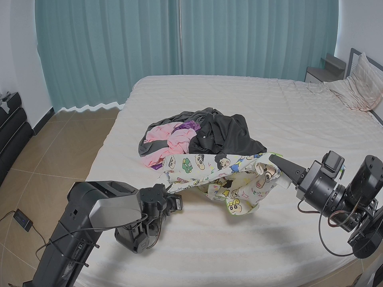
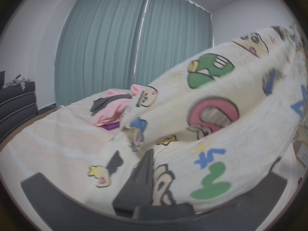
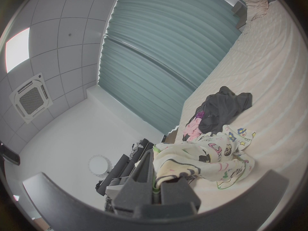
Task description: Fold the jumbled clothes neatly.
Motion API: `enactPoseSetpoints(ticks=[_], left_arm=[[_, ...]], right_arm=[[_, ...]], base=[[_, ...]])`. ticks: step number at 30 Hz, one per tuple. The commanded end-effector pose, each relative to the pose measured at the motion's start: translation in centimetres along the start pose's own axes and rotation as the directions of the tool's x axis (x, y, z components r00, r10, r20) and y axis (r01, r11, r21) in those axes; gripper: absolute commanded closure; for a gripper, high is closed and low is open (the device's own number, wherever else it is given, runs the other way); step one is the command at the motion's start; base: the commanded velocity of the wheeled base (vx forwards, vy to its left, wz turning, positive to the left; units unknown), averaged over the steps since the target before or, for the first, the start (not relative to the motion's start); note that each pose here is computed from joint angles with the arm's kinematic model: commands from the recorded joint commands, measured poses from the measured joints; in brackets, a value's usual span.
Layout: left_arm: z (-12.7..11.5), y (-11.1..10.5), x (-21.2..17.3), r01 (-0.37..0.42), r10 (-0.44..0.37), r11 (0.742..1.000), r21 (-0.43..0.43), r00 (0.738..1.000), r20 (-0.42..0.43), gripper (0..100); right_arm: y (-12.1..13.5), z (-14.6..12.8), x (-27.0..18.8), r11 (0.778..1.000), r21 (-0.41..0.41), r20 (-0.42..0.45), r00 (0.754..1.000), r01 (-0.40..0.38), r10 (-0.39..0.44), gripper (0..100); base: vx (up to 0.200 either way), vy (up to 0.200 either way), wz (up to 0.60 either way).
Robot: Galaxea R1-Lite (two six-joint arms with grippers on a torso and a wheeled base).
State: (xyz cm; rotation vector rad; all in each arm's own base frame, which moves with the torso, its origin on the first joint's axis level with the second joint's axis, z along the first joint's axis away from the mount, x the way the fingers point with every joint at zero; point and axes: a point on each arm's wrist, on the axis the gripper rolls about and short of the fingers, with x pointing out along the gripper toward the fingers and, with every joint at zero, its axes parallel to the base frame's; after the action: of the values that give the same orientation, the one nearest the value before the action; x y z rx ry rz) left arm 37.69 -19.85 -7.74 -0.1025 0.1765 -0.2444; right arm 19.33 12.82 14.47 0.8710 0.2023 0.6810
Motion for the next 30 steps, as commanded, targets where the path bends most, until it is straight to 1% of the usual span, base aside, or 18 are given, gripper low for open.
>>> enactPoseSetpoints(ticks=[1, 4, 5, 6, 7, 8, 11, 13, 14, 16, 17, 18, 19, 22, 24, 27, 29, 30], left_arm=[[1.0, 0.8, -0.8, -0.041, 0.041, 0.999, -0.017, 0.999, 0.019, 100], [3.1, 1.0, -2.4, -0.086, 0.088, 0.994, -0.064, 0.996, 0.025, 100], [3.4, 1.1, -2.6, -0.090, 0.092, 0.993, -0.073, 0.995, 0.027, 100], [5.2, 1.1, -3.6, -0.102, 0.109, 0.986, -0.133, 0.993, 0.049, 100], [5.8, 1.1, -3.8, -0.107, 0.117, 0.983, -0.148, 0.991, 0.058, 100], [7.8, 1.2, -4.6, -0.124, 0.146, 0.970, -0.208, 0.984, 0.097, 100], [11.2, 1.3, -6.1, -0.142, 0.201, 0.940, -0.311, 0.965, 0.167, 100], [11.3, 1.3, -6.2, -0.142, 0.202, 0.939, -0.312, 0.965, 0.170, 100], [13.7, 1.4, -7.8, -0.140, 0.218, 0.934, -0.330, 0.953, 0.212, 100], [15.3, 1.2, -9.0, -0.131, 0.223, 0.932, -0.338, 0.943, 0.247, 100], [15.3, 1.2, -9.0, -0.131, 0.223, 0.932, -0.338, 0.943, 0.247, 100], [17.1, 0.9, -10.0, -0.125, 0.236, 0.927, -0.353, 0.927, 0.292, 100], [17.3, 0.9, -10.0, -0.124, 0.237, 0.927, -0.354, 0.925, 0.296, 100], [20.4, 0.4, -11.9, -0.088, 0.231, 0.929, -0.359, 0.897, 0.377, 100], [22.1, 0.1, -13.1, -0.072, 0.224, 0.935, -0.347, 0.879, 0.420, 100], [24.6, -0.7, -15.3, -0.047, 0.241, 0.924, -0.379, 0.841, 0.484, 100], [24.6, -0.7, -15.3, -0.047, 0.241, 0.924, -0.379, 0.841, 0.484, 100], [26.6, -1.6, -17.5, 0.017, 0.217, 0.918, -0.395, 0.814, 0.539, 100]], right_arm=[[-1.6, 0.3, 0.3, 0.998, 0.000, 0.017, 0.998, 0.059, -0.059, 100], [-3.8, 0.7, 0.6, 0.989, 0.004, 0.033, 0.989, 0.147, -0.147, 100], [-4.0, 0.7, 0.7, 0.988, 0.004, 0.035, 0.987, 0.155, -0.155, 100], [-5.1, 1.0, 1.0, 0.981, 0.009, 0.050, 0.979, 0.196, -0.196, 100], [-5.3, 1.0, 1.0, 0.979, 0.010, 0.051, 0.977, 0.205, -0.205, 100], [-6.1, 1.0, 1.2, 0.972, 0.014, 0.056, 0.970, 0.236, -0.237, 100], [-7.4, 0.9, 2.0, 0.959, 0.016, 0.072, 0.957, 0.282, -0.282, 100], [-7.4, 0.9, 2.0, 0.959, 0.017, 0.072, 0.956, 0.284, -0.285, 100], [-7.6, 1.3, 2.8, 0.956, 0.014, 0.115, 0.950, 0.292, -0.292, 100], [-7.0, 2.0, 3.3, 0.963, 0.004, 0.142, 0.953, 0.269, -0.267, 100], [-7.0, 2.0, 3.3, 0.963, 0.004, 0.142, 0.953, 0.269, -0.267, 100], [-5.8, 3.0, 3.7, 0.970, -0.024, 0.176, 0.956, 0.243, -0.235, 100], [-5.6, 3.1, 3.7, 0.970, -0.026, 0.180, 0.956, 0.241, -0.233, 100], [-1.7, 5.8, 3.7, 0.985, -0.047, 0.266, 0.952, 0.167, -0.148, 100], [1.0, 7.3, 3.1, 0.992, -0.061, 0.295, 0.951, 0.112, -0.089, 100], [5.0, 9.0, 1.6, 0.996, -0.080, 0.319, 0.948, 0.035, -0.008, 100], [5.0, 9.0, 1.6, 0.996, -0.080, 0.319, 0.948, 0.035, -0.008, 100], [7.8, 10.2, -0.1, 0.995, -0.094, 0.334, 0.941, -0.025, 0.055, 100]], base=[[0.000, 0.000, 0.00], [0.000, 0.000, 0.00], [0.000, 0.000, 0.00], [0.000, 0.000, 0.00], [0.000, 0.000, 0.00], [0.000, 0.000, 0.00], [0.000, 0.000, 0.00], [0.000, 0.000, 0.00], [0.000, 0.000, 0.00], [0.000, 0.000, 0.00], [0.000, 0.000, 0.00], [0.000, 0.000, 0.00], [0.000, 0.000, 0.00], [0.000, 0.000, 0.00], [0.000, 0.000, 0.00], [0.000, 0.000, 0.00], [0.000, 0.000, 0.00], [0.000, 0.000, 0.00]])
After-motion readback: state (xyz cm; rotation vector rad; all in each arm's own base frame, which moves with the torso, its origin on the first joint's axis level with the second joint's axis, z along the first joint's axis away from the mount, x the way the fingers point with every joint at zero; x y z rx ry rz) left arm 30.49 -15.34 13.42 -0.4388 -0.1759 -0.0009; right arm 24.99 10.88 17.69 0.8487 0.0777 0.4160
